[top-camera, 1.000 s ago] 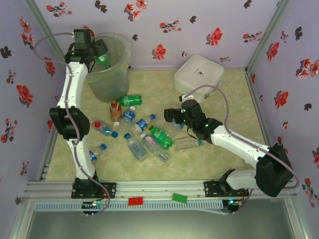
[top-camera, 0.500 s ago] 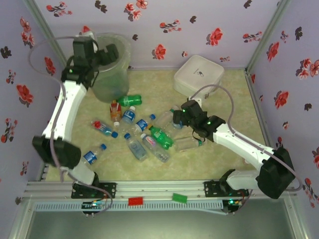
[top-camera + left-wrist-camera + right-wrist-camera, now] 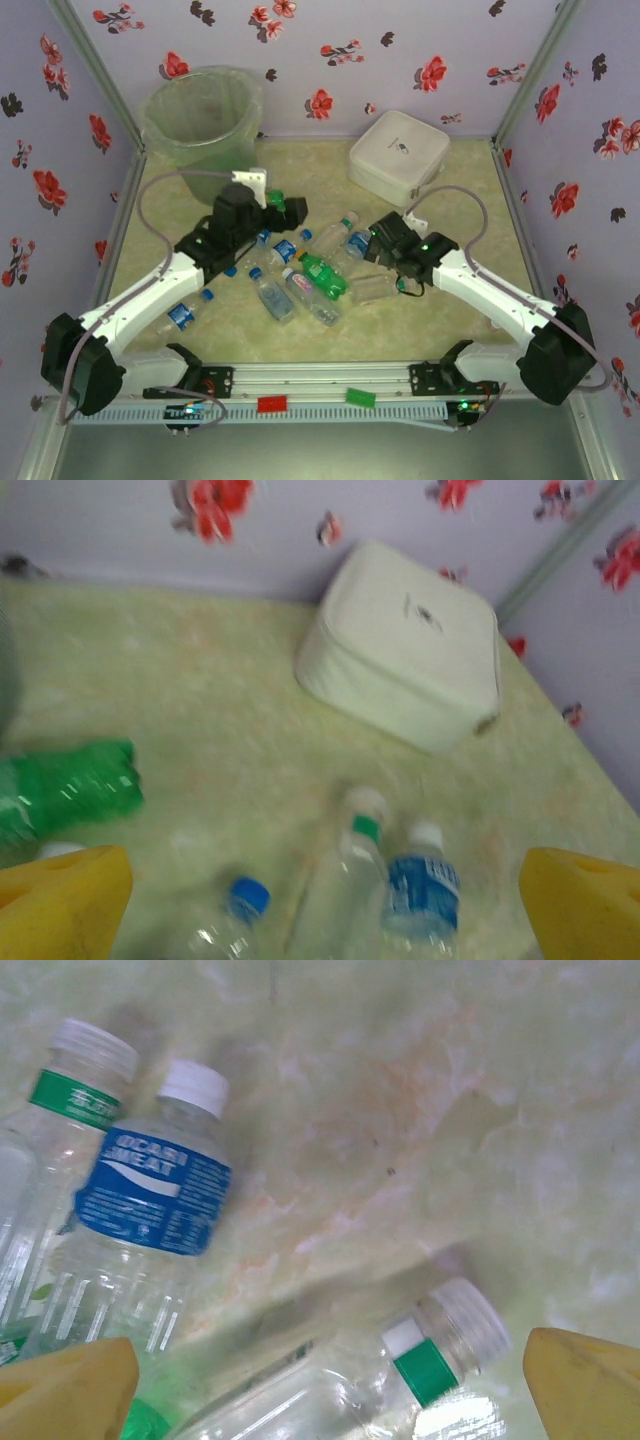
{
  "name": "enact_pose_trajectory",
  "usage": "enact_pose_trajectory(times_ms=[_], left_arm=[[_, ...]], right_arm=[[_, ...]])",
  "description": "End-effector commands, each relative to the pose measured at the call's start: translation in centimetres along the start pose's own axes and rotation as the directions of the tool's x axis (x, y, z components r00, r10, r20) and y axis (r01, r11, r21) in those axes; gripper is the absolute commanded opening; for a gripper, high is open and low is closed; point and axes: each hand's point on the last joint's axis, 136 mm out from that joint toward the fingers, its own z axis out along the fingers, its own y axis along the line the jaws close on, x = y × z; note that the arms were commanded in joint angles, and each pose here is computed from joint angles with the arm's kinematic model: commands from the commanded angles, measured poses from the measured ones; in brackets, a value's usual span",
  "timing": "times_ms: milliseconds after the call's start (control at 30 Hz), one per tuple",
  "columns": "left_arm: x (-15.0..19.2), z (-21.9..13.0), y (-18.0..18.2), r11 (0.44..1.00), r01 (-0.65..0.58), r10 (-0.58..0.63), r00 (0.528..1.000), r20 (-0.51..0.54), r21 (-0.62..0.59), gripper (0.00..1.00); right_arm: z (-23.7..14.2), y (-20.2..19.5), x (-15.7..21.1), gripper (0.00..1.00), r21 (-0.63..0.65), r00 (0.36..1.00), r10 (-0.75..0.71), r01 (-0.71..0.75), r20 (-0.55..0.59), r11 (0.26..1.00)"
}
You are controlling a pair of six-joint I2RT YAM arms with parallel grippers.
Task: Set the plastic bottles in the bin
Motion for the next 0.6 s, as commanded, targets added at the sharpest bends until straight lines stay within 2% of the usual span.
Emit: enact_pose_trajectory(times_ms=[0,133,267,400,567], left_arm=[[0.6,0.2,-3.1,0.995,0.039,-0.042,0.999,0.034,0.094,1.00],[4.9,1.6,-3.3,0.993,0.068,-0.063,0.997,-0.053,0.096,1.00],[7.5,2.3,-2.3,0.996,0.075,-0.068,0.992,-0.110,0.057,1.00],[8.7,2.9,-1.6,0.997,0.071,-0.066,0.989,-0.133,0.032,1.00],[8.4,3.3,-1.8,0.997,0.070,-0.065,0.990,-0.126,0.032,1.00]], right_arm=[[1.3,-2.2,2.2,0.99,0.033,0.974,0.205,-0.203,-0.101,0.979],[3.3,-3.7,2.7,0.91,0.016,0.922,0.371,-0.372,-0.108,0.928],[5.0,-4.5,3.5,0.84,-0.012,0.849,0.516,-0.520,-0.113,0.854],[6.5,-4.3,4.0,0.79,-0.050,0.779,0.614,-0.623,-0.124,0.781],[8.1,-3.5,4.4,0.70,-0.037,0.772,0.617,-0.629,-0.154,0.777]])
